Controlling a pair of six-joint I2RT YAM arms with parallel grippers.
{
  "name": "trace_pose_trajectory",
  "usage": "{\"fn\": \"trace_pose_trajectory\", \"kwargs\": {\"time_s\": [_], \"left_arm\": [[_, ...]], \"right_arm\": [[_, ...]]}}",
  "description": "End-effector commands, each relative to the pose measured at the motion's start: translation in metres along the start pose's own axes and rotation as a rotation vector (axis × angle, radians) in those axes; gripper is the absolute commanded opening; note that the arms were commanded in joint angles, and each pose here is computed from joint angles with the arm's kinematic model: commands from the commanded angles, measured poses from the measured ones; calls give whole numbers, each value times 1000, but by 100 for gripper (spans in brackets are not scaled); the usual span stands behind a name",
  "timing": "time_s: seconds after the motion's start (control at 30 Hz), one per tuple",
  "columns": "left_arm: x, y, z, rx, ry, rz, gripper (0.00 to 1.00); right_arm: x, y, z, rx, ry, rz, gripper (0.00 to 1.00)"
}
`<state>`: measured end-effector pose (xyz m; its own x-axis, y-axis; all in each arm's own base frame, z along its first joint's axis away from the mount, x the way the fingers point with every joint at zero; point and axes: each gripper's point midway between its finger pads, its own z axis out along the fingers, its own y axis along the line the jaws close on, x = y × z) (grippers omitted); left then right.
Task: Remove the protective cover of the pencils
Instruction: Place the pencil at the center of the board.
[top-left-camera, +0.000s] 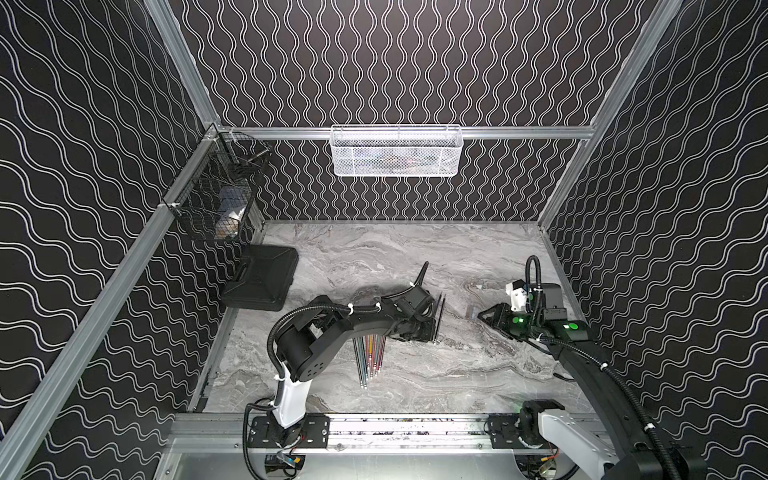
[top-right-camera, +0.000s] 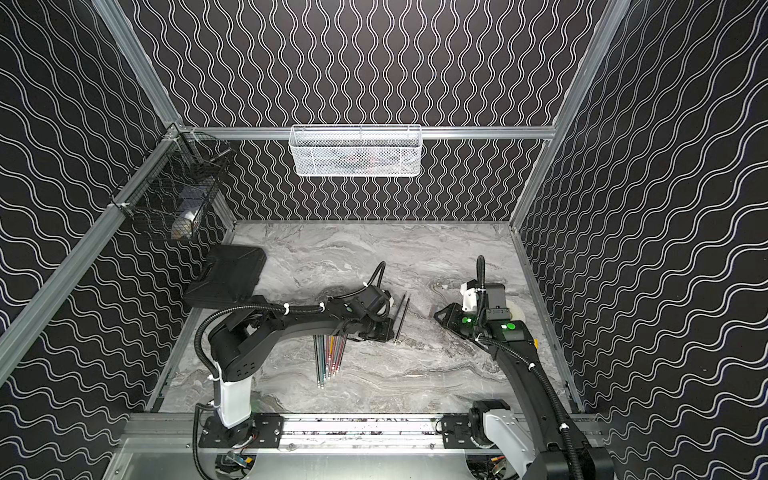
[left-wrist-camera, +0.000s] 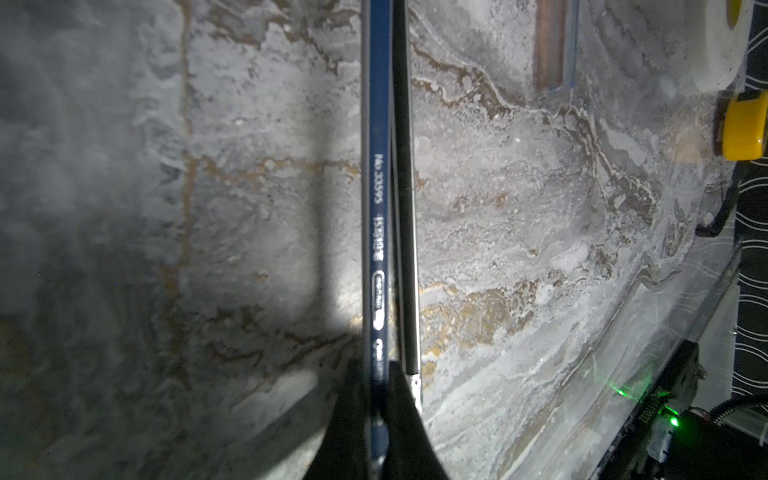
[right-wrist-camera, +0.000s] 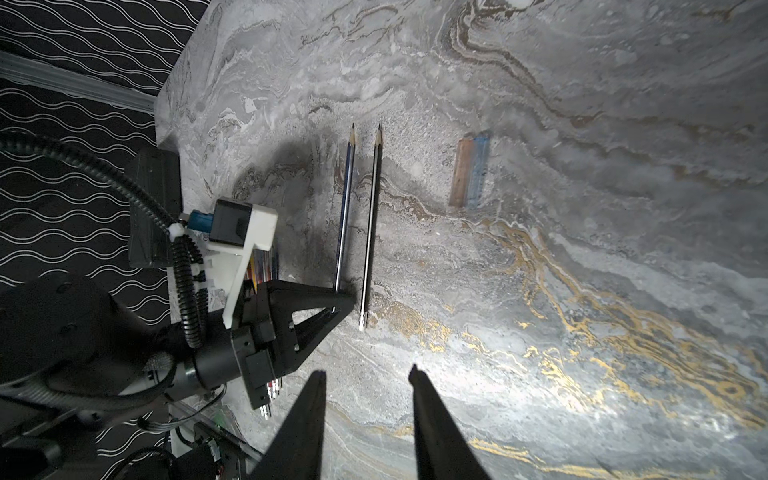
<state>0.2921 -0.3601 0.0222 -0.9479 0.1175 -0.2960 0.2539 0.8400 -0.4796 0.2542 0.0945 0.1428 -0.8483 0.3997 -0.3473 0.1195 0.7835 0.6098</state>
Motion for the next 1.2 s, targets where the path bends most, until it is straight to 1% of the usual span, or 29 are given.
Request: {"fn": "trace_pose_trajectory", "kwargs": {"time_s": [0.0,0.07,0.13,0.2,0.27,0.37,0.5,0.6,0.73,0.83,0.97,1.03,1.17], "left_arm": [[3,18,-8,-79,2,-15,11],[1,20,-11,-84,-3,-17,13],[-1,22,-13,-77,-5,-22,20],[0,23,-13,-70,-1,-26,20],[0,22,-12,-58,1,-26,25],[1,19,-11,-43,6,-25,26],[-2,15,-18,-35,-8,-24,26],[-8,9,-34,-26,-38,-19,26],[-14,4,-71,-36,-87,7,26],[-5,17,-101,-107,-105,30,26],[21,50,-131,-219,-118,43,27],[36,65,-140,-256,-126,33,26],[63,83,-146,-258,-125,-21,26]], "right_arm": [[0,1,1,-6,4,-12,35],[1,0,2,-5,7,-10,35],[1,0,2,-4,7,-10,35],[1,-1,2,-2,8,-10,35],[1,-1,3,-2,10,-11,35],[0,-1,3,0,11,-10,35],[1,-1,4,1,14,-9,35],[1,-1,4,-1,15,-9,35],[3,1,3,-11,25,-12,35],[3,4,2,-23,28,-17,35],[4,5,4,-37,35,-20,35],[6,5,6,-45,42,-20,35],[8,7,7,-60,53,-20,36]]}}
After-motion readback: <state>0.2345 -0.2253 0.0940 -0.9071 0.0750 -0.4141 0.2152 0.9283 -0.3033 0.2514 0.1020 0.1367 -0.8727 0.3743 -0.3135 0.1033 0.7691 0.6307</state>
